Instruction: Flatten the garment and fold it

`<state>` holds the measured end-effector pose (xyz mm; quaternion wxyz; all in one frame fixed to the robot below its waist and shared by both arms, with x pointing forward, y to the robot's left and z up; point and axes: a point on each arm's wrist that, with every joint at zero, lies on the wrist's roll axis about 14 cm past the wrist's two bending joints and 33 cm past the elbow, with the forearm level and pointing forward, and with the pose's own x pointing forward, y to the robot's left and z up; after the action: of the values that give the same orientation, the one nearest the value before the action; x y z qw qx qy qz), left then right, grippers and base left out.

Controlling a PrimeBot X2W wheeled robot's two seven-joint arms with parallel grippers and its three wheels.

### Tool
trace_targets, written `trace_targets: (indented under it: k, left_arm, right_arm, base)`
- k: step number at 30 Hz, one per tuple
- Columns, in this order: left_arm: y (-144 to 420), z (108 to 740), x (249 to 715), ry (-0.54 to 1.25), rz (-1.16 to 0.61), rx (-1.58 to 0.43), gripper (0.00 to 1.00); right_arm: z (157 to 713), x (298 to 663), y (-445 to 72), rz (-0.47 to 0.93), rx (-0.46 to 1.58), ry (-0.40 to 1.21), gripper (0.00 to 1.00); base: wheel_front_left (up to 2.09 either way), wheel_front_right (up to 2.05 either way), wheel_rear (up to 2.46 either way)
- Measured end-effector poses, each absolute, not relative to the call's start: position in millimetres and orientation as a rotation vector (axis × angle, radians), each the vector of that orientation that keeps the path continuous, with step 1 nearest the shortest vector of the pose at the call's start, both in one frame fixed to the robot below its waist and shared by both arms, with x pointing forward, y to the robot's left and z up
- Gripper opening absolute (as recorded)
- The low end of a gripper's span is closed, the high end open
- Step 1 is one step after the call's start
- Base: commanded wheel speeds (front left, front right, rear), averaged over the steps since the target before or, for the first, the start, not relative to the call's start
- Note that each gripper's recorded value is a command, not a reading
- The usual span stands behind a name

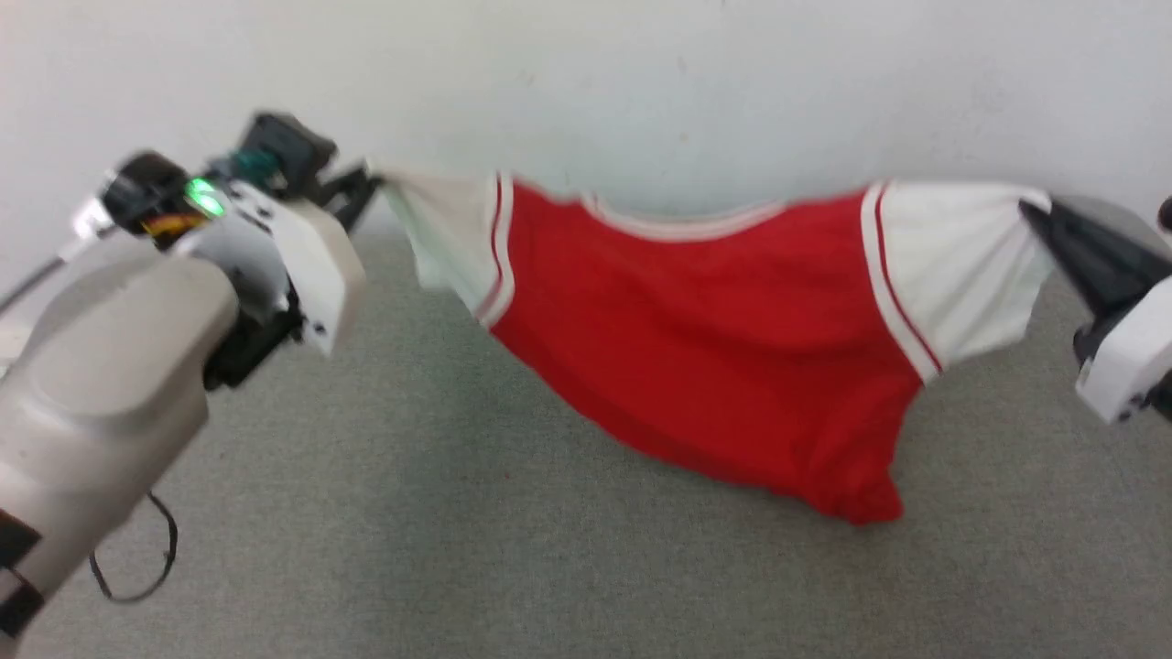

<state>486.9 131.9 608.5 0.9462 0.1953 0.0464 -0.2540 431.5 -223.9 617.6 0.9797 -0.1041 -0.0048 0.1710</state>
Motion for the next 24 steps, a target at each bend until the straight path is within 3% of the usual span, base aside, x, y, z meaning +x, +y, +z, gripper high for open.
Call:
trace_targets:
  k: [7,16,24]
  left_arm:
    - [151,711,486,-0.201,-0.393,0.408,0.0]
    - [158,810,502,-0.494,-0.274,0.386,0.0]
    - [166,866,534,-0.648,-0.182,0.403,0.0]
  right_arm:
    - [710,436,-205,0.338,-0.274,-0.289,0.0]
    - [801,467,-184,0.293,-0.319,-0.515,0.0]
    - [847,520,-183,0.229,-0.363,-0.581,0.0]
  base:
    - [0.0,0.0,0.0]
    - [0.0,0.0,0.0]
    - [0.0,0.0,0.0]
